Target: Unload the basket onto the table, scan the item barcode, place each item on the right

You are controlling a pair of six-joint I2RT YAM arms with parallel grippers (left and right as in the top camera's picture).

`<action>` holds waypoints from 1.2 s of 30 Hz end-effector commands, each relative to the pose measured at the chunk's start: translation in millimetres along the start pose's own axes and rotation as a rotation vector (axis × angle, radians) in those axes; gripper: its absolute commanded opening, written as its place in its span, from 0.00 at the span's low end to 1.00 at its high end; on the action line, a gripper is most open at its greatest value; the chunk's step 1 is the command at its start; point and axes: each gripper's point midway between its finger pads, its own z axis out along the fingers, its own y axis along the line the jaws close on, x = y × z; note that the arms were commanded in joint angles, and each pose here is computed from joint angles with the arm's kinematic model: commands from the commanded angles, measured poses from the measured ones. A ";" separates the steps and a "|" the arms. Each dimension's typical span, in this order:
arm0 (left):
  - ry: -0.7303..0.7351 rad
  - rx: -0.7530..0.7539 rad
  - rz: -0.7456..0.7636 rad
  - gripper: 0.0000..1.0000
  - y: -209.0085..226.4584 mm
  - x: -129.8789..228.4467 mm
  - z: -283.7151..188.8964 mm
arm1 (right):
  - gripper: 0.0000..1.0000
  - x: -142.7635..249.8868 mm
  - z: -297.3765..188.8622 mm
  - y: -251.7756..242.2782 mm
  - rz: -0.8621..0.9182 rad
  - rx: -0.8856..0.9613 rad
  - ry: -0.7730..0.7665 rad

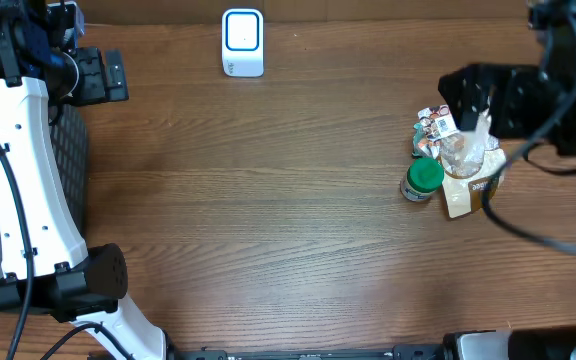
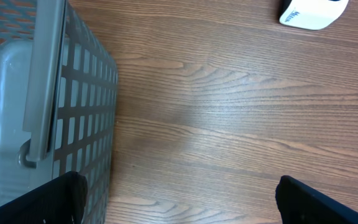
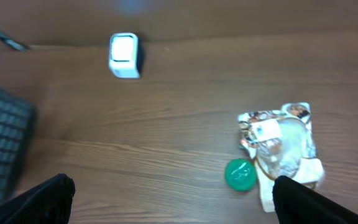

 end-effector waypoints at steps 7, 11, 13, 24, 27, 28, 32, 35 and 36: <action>0.002 -0.008 0.017 1.00 1.8 -0.3 1.2 | 1.00 0.2 9.6 5.5 0.005 -0.042 0.027; 0.002 -0.008 0.016 0.99 1.9 -0.2 1.3 | 1.00 0.1 9.7 5.3 0.005 -0.041 0.027; 0.002 -0.008 0.016 1.00 1.9 -0.2 1.3 | 1.00 0.0 10.4 4.6 0.005 -0.038 0.028; 0.003 -0.008 0.017 1.00 1.8 -0.1 1.3 | 1.00 -14.8 1.4 -0.5 -0.015 0.003 -0.066; 0.002 -0.008 0.017 0.99 1.8 -0.2 1.3 | 1.00 -19.7 -0.7 0.5 -0.026 -0.002 -0.116; 0.002 -0.008 0.017 1.00 1.8 -0.2 1.3 | 1.00 -20.4 -0.1 0.5 -0.029 -0.004 -0.130; 0.002 -0.008 0.017 1.00 1.8 -0.2 1.3 | 1.00 -17.6 6.2 -1.3 -0.041 -0.011 -0.186; 0.002 -0.008 0.017 1.00 1.8 -0.2 1.3 | 1.00 -9.4 14.6 -4.2 -0.050 -0.016 -0.225; 0.002 -0.008 0.017 1.00 1.8 -0.2 1.3 | 1.00 -6.2 17.0 -5.2 -0.053 -0.018 -0.240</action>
